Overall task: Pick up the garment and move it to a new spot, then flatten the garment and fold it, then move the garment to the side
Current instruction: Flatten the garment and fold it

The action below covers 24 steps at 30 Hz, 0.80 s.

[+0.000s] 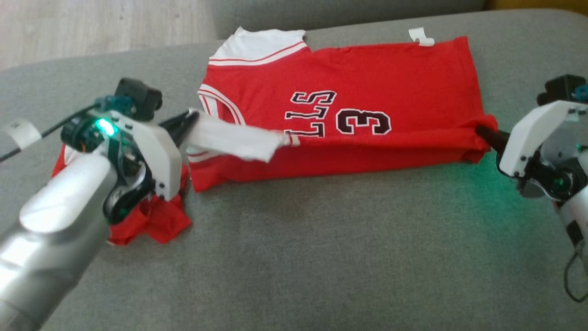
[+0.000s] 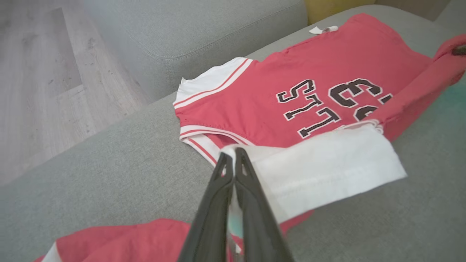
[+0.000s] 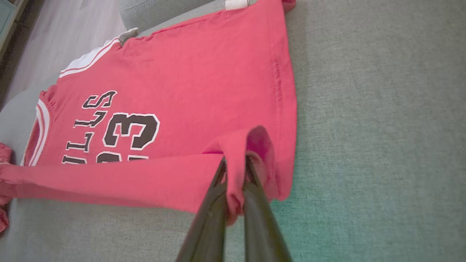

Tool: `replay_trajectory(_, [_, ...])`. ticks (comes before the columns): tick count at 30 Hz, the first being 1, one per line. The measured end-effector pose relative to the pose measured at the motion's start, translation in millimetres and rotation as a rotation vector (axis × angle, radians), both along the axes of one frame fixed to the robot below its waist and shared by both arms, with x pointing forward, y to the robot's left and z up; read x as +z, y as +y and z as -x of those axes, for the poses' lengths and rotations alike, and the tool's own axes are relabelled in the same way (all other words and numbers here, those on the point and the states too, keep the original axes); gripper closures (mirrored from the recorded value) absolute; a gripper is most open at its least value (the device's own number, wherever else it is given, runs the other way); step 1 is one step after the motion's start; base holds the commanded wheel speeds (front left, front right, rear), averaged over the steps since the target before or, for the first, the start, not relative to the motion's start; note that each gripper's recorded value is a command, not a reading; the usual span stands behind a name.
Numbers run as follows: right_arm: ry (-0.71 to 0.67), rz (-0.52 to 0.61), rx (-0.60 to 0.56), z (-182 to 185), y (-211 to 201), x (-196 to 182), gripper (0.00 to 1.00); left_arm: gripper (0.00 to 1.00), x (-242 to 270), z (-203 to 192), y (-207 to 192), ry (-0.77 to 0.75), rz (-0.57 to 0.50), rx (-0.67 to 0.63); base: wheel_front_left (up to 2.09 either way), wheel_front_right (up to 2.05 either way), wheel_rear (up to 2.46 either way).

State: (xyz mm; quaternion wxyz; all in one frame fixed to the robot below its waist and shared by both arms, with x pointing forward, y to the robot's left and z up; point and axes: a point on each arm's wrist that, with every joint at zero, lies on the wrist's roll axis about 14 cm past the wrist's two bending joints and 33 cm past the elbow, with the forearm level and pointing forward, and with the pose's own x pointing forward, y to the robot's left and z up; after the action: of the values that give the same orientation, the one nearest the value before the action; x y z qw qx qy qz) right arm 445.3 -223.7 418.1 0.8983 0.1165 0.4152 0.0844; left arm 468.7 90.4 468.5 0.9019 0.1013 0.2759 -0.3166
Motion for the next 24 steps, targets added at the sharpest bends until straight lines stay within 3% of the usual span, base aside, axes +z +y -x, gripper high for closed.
replay_trajectory(9, [0.021, 0.028, -0.014, -12, -1, -11, 1.0, 1.0, -19, -31, -5, -0.019, -0.035, 0.014, 0.0, 0.0, 0.0])
replay_trajectory(10, [0.021, 0.027, -0.015, -14, -1, -13, 1.0, 0.86, -19, -35, -8, -0.027, -0.026, 0.019, 0.0, 0.0, 0.0])
replay_trajectory(11, [0.014, 0.025, -0.028, -16, -2, -14, 1.0, 0.4, -17, -39, -11, -0.045, -0.014, 0.021, 0.0, 0.0, 0.0])
replay_trajectory(12, [-0.006, 0.03, -0.046, -20, -5, -13, 0.29, 0.0, -15, -43, -14, -0.072, -0.003, 0.019, 0.0, 0.0, 0.0])
replay_trajectory(13, [-0.023, 0.029, -0.069, -24, -9, -12, 0.0, 0.0, -11, -48, -16, -0.101, 0.012, 0.024, 0.0, 0.0, 0.0])
replay_trajectory(16, [-0.114, 0.017, -0.125, -40, -17, 1, 0.0, 0.0, 11, -67, -21, -0.221, 0.105, 0.093, 0.0, 0.0, 0.0])
replay_trajectory(20, [-0.367, -0.038, -0.23, -73, -25, 46, 0.0, 0.0, 57, -86, -21, -0.409, 0.266, 0.194, 0.0, 0.0, 0.0])
replay_trajectory(21, [-0.367, -0.038, -0.23, -73, -25, 46, 0.0, 0.0, 57, -86, -21, -0.409, 0.266, 0.194, 0.0, 0.0, 0.0])
replay_trajectory(24, [-0.593, -0.053, -0.271, -87, -28, 90, 0.0, 0.0, 81, -87, -18, -0.484, 0.331, 0.233, 0.0, 0.0, 0.0])
